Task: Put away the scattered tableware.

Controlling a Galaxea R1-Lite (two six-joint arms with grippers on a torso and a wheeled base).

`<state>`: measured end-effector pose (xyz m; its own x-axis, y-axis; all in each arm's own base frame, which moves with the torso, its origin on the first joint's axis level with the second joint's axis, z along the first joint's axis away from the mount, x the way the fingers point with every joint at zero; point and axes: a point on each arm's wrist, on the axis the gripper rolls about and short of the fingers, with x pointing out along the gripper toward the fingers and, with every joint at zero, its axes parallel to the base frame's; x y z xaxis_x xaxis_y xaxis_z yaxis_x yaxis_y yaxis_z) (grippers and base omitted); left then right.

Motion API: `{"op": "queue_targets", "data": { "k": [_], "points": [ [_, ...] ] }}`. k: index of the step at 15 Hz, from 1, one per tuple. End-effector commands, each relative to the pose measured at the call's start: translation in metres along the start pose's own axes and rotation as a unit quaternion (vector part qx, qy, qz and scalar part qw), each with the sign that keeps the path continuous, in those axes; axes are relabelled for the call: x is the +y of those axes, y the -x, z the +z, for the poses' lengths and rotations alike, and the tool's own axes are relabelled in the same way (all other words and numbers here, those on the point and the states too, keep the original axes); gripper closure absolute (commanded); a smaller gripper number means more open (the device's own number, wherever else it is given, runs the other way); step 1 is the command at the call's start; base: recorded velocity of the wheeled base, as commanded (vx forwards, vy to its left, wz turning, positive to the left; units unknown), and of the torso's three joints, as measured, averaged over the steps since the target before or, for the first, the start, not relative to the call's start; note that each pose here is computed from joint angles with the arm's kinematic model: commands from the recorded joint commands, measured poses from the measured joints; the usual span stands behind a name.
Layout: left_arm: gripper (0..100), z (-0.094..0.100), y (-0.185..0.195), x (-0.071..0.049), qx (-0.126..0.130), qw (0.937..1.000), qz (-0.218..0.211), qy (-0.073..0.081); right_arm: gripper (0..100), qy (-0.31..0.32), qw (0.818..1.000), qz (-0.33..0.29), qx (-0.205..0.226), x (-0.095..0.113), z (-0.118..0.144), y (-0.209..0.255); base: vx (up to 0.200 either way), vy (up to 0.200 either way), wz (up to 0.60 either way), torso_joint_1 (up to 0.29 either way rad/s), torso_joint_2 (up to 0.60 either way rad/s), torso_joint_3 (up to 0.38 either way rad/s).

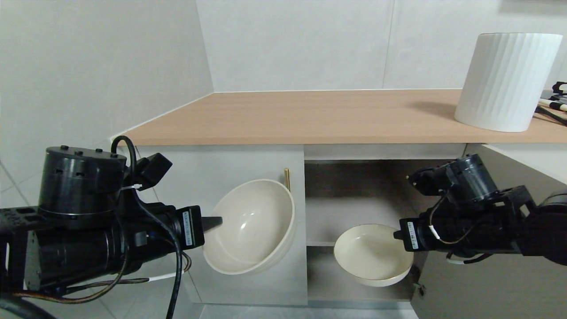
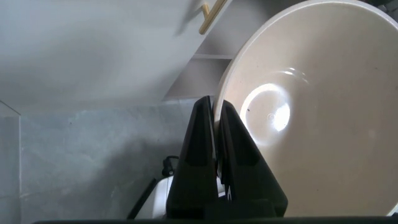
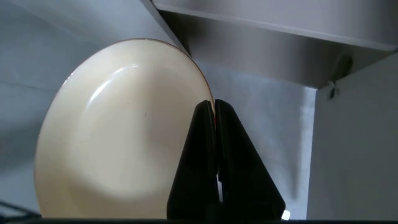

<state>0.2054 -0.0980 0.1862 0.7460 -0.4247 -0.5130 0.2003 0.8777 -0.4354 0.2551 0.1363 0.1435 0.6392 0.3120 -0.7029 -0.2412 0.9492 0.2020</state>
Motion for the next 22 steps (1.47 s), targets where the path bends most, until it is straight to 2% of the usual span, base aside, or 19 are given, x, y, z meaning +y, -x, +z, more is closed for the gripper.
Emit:
{"op": "queue_targets", "data": {
  "k": [1,5,8,9,10,11,13,17,22],
  "points": [
    [100,0.0,-0.003,0.0,0.003,1.0,0.002,0.001,100,0.0,0.999,-0.015,0.05,-0.003,-0.015,-0.044,0.0,0.0,0.0,0.0,0.0,0.0],
    [100,0.0,-0.003,0.0,0.004,1.0,0.002,0.001,100,-0.007,0.999,-0.021,0.044,-0.005,-0.024,-0.083,0.0,0.0,0.0,0.0,0.0,0.0],
    [100,-0.001,-0.006,0.001,0.009,1.0,0.005,0.001,100,-0.011,0.999,-0.036,0.015,-0.008,-0.028,-0.11,0.0,0.0,0.0,0.0,0.0,0.0],
    [100,-0.002,-0.008,0.002,0.011,0.9999,0.006,0.001,100,-0.019,0.999,-0.046,-0.009,-0.01,-0.028,-0.122,0.0,0.0,0.0,0.0,0.0,0.0],
    [100,-0.002,-0.008,0.002,0.011,0.9999,0.006,0.001,100,-0.019,0.999,-0.046,-0.009,-0.01,-0.028,-0.122,0.0,0.0,0.0,0.0,0.0,0.0],
    [100,-0.002,-0.009,0.002,0.013,0.9999,0.007,0.001,100,-0.037,0.998,-0.043,-0.041,-0.013,-0.027,-0.137,0.0,0.0,0.0,0.0,0.0,0.0],
    [100,-0.003,-0.011,0.002,0.016,0.9998,0.009,0.002,100,-0.045,0.994,-0.064,-0.075,-0.022,-0.028,-0.156,0.0,0.0,0.0,0.0,0.0,0.0],
    [100,-0.003,-0.012,0.003,0.018,0.9998,0.01,0.003,100,-0.061,0.99,-0.095,-0.09,-0.036,-0.021,-0.178,0.0,0.0,0.0,0.0,0.0,0.0],
    [100,-0.004,-0.015,0.003,0.023,0.9997,0.011,0.003,100,-0.077,0.976,-0.167,-0.12,-0.055,-0.012,-0.209,0.0,0.0,0.0,0.0,0.0,0.0]
  ]
}}
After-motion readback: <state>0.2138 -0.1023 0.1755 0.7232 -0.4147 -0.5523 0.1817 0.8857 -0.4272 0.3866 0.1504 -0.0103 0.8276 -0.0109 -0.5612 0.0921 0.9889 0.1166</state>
